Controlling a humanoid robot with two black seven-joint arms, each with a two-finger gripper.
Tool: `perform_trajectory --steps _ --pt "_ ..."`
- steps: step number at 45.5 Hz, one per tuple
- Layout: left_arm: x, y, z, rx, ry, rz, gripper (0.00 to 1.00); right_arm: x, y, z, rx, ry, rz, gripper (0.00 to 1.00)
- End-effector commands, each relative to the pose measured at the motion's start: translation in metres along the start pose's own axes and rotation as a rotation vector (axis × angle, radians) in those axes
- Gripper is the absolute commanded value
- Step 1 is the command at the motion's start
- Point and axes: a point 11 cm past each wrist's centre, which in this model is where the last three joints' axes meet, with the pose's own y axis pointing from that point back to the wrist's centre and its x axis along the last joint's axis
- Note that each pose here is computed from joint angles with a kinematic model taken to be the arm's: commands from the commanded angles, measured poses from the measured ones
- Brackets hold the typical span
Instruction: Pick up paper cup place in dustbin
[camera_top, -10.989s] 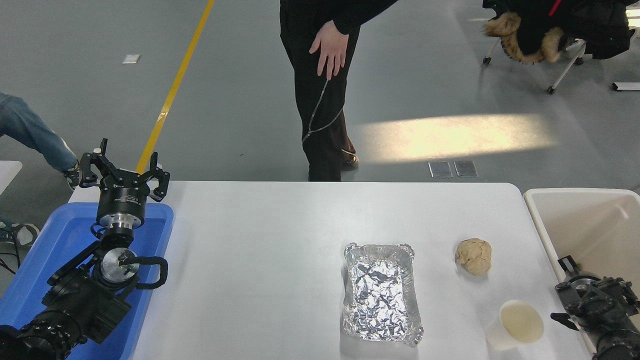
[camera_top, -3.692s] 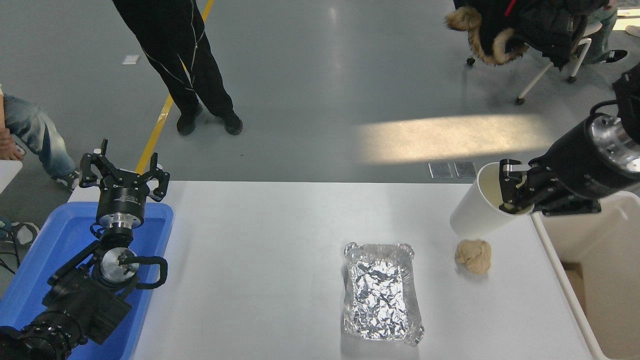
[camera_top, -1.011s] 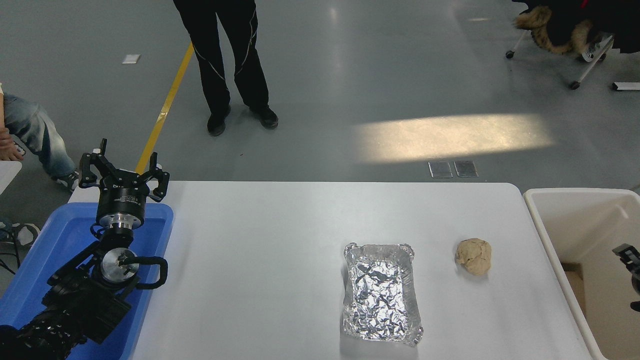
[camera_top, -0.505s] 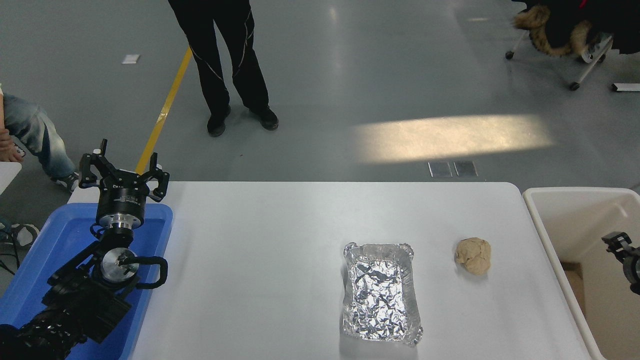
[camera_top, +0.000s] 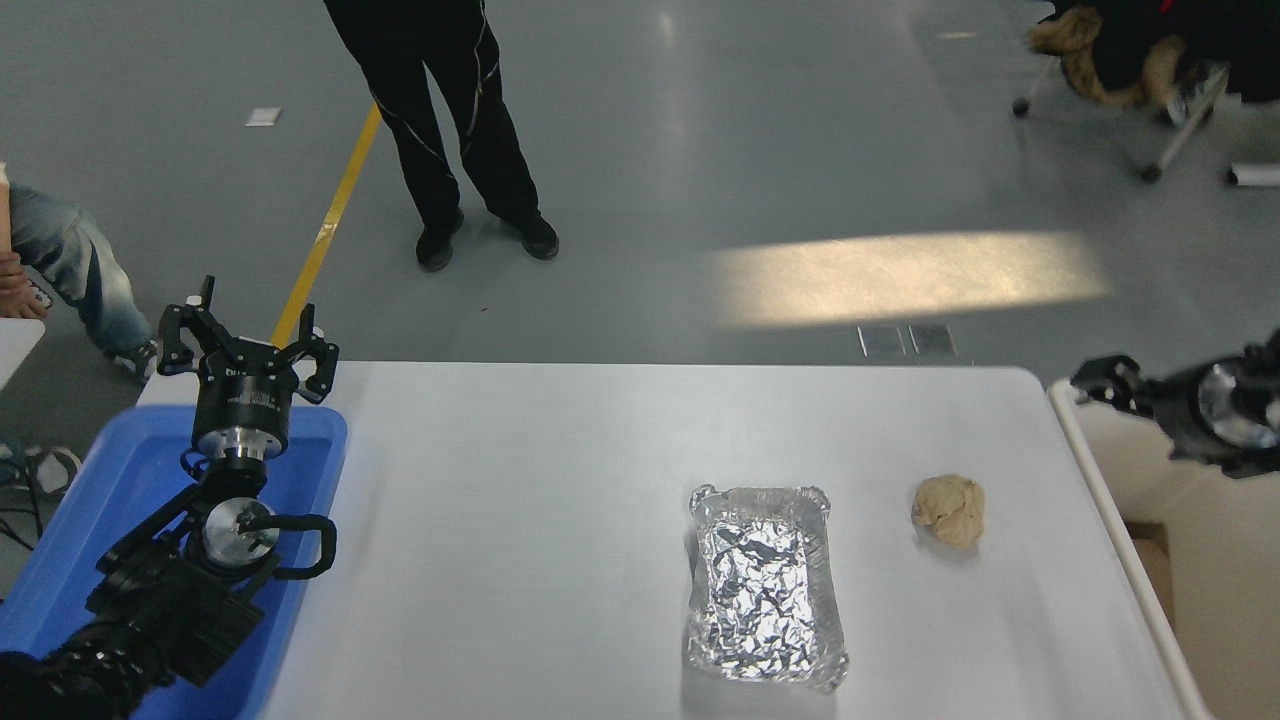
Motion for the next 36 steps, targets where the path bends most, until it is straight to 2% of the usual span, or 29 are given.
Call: perform_trajectory --steps 1,13,27,36 --pt "0.000 0.000 0.000 0.000 -0.001 0.002 0.99 -0.012 0.076 -0.069 0.063 0.142 -0.060 1.00" --pt "0.000 0.000 0.000 -0.001 0.000 0.003 0.99 -0.030 0.131 -0.128 0.160 0.228 -0.195 1.00" --pt "0.000 0.000 0.000 -0.001 0.000 0.003 0.99 -0.070 0.140 -0.171 0.201 0.271 -0.304 1.00" --pt "0.000 0.000 0.000 -0.001 0.002 0.001 0.99 -0.077 0.135 -0.174 0.194 0.246 -0.325 1.00"
